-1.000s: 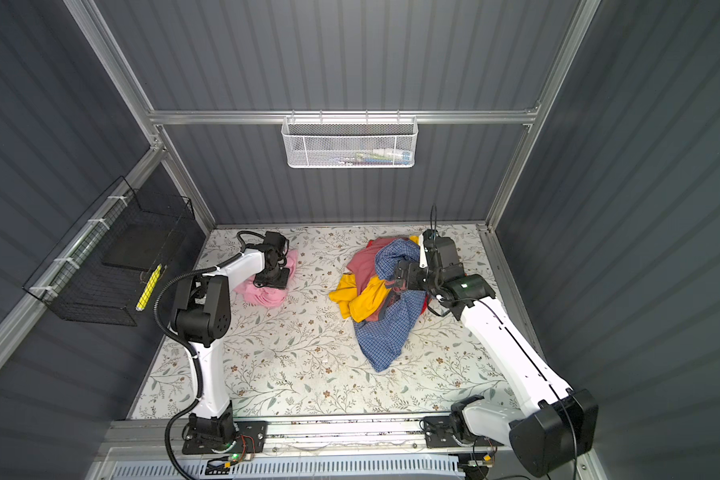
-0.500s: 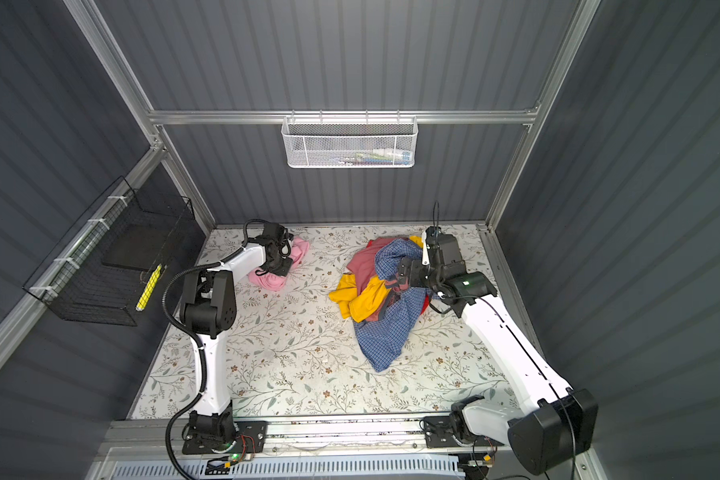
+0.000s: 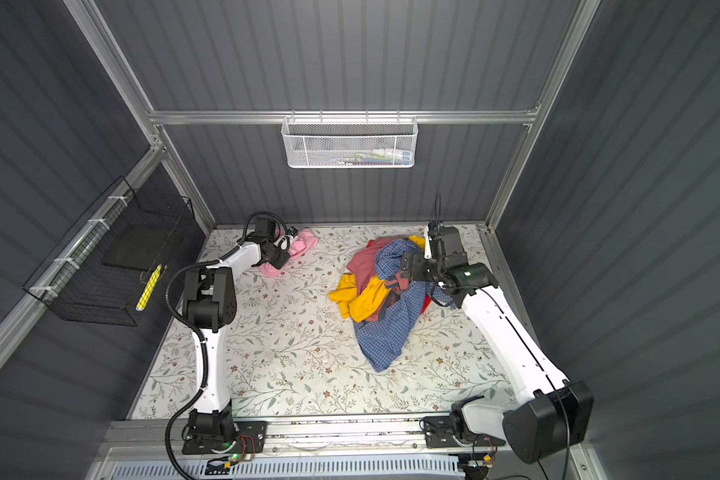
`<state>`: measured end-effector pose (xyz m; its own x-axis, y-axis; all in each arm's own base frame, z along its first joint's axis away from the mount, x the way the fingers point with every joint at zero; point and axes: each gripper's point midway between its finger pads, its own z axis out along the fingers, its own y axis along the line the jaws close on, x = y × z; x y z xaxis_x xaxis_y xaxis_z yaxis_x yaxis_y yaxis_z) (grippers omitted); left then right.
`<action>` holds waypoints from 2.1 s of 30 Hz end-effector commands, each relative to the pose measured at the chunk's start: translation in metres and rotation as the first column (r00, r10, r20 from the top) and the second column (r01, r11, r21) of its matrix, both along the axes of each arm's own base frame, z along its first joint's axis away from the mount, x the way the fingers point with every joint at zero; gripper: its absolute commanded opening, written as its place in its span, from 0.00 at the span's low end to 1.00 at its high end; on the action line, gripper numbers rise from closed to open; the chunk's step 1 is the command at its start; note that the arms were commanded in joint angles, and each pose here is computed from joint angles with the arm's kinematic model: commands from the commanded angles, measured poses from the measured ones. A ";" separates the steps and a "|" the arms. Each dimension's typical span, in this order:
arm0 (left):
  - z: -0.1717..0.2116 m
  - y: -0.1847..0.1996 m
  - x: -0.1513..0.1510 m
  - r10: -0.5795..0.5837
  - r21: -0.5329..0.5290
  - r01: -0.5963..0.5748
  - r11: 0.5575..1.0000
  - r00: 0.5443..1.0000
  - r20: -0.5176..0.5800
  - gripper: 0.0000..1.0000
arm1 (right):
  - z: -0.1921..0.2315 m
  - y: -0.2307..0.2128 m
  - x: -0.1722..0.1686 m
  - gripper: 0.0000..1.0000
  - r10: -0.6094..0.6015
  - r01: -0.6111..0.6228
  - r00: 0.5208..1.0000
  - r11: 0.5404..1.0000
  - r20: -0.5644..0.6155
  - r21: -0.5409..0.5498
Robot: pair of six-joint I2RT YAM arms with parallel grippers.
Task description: Pick out a specific cloth from the pile
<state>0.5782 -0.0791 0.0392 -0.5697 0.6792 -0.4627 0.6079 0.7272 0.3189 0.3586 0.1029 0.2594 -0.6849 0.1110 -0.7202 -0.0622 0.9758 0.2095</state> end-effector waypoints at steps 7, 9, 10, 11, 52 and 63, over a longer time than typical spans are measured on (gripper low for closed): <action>-0.038 -0.001 -0.045 -0.096 -0.026 0.093 0.995 0.979 -0.179 0.00 | -0.002 0.001 0.003 0.99 0.013 -0.012 0.999 1.000 -0.033 0.024; -0.035 0.001 -0.047 -0.099 -0.016 0.097 0.995 0.978 -0.184 0.01 | -0.002 0.001 0.003 0.99 0.013 -0.012 0.999 1.000 -0.032 0.027; -0.033 0.000 -0.049 -0.101 -0.017 0.100 0.995 0.977 -0.188 0.04 | -0.003 0.001 0.003 0.99 0.013 -0.012 0.999 1.000 -0.031 0.025; -0.030 0.001 -0.051 -0.094 -0.018 0.092 0.996 0.978 -0.187 0.06 | -0.002 0.000 0.003 0.99 0.013 -0.012 0.999 1.000 -0.030 0.022; 0.163 0.033 -0.115 0.432 -0.410 -0.305 0.860 0.863 0.263 1.00 | 0.007 -0.098 -0.038 0.99 -0.076 0.149 0.934 0.971 0.350 -0.187; 0.126 0.076 -0.181 0.749 -0.602 -0.521 0.605 0.629 0.209 1.00 | -0.070 -0.139 -0.055 0.99 -0.216 0.384 0.795 0.903 0.567 -0.195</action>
<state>0.4004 -0.0183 0.1645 -0.4965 -0.0221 -0.8678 -0.0603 0.9981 0.0091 0.2958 -0.0219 0.1522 -0.3760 0.0033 -0.9266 0.1474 0.9875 -0.0563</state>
